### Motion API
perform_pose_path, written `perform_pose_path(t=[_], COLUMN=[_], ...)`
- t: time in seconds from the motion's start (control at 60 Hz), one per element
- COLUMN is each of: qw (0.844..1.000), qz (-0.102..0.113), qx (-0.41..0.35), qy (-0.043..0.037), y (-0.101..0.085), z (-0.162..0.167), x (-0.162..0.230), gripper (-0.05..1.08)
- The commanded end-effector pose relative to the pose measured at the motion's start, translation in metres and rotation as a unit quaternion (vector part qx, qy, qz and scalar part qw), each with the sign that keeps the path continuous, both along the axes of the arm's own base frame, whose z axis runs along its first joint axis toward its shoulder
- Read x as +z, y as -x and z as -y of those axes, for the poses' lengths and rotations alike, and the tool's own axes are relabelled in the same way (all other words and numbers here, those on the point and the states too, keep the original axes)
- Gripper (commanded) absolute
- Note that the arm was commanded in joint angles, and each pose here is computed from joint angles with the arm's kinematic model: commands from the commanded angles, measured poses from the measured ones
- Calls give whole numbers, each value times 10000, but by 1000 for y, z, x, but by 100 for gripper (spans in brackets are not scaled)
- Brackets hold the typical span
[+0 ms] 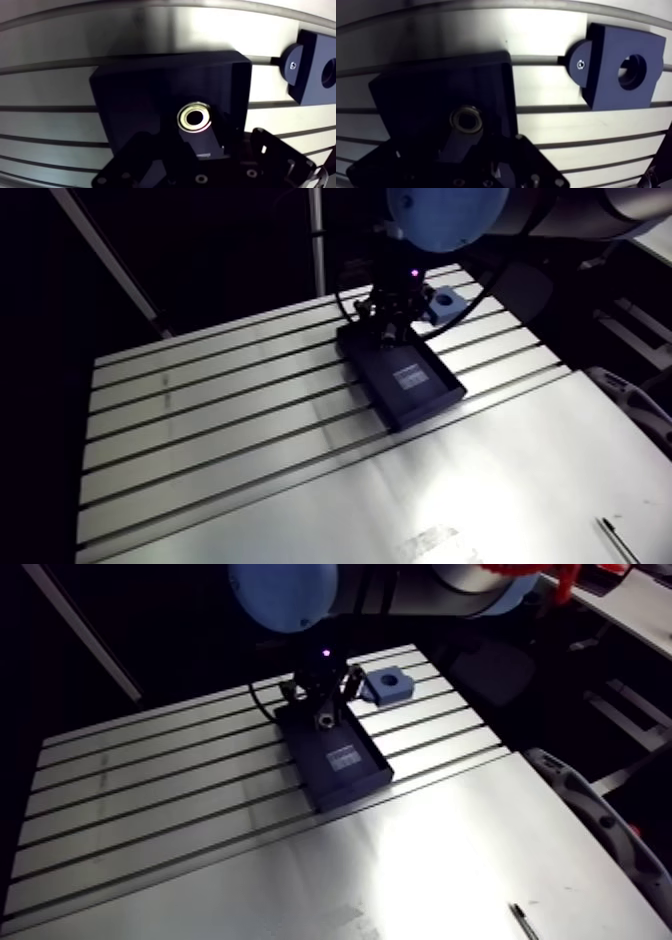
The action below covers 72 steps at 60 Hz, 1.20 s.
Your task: Pick up the bearing and press it into the housing until flush.
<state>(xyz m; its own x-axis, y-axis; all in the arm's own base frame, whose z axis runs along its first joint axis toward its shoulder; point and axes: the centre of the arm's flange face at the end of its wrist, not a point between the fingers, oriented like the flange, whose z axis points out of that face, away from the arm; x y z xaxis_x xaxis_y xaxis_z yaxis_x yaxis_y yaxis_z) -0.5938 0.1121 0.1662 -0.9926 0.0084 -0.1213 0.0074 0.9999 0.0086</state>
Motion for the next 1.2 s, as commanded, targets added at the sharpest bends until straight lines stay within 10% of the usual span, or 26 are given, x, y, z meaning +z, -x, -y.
perform_pose_path(t=[0.017,1.2], qw=[10000,9998], qz=[11,-162], qx=[-3,68], qy=[4,-17], y=[0,-2], z=[-1,8], x=[-2,52], gripper=[53,64])
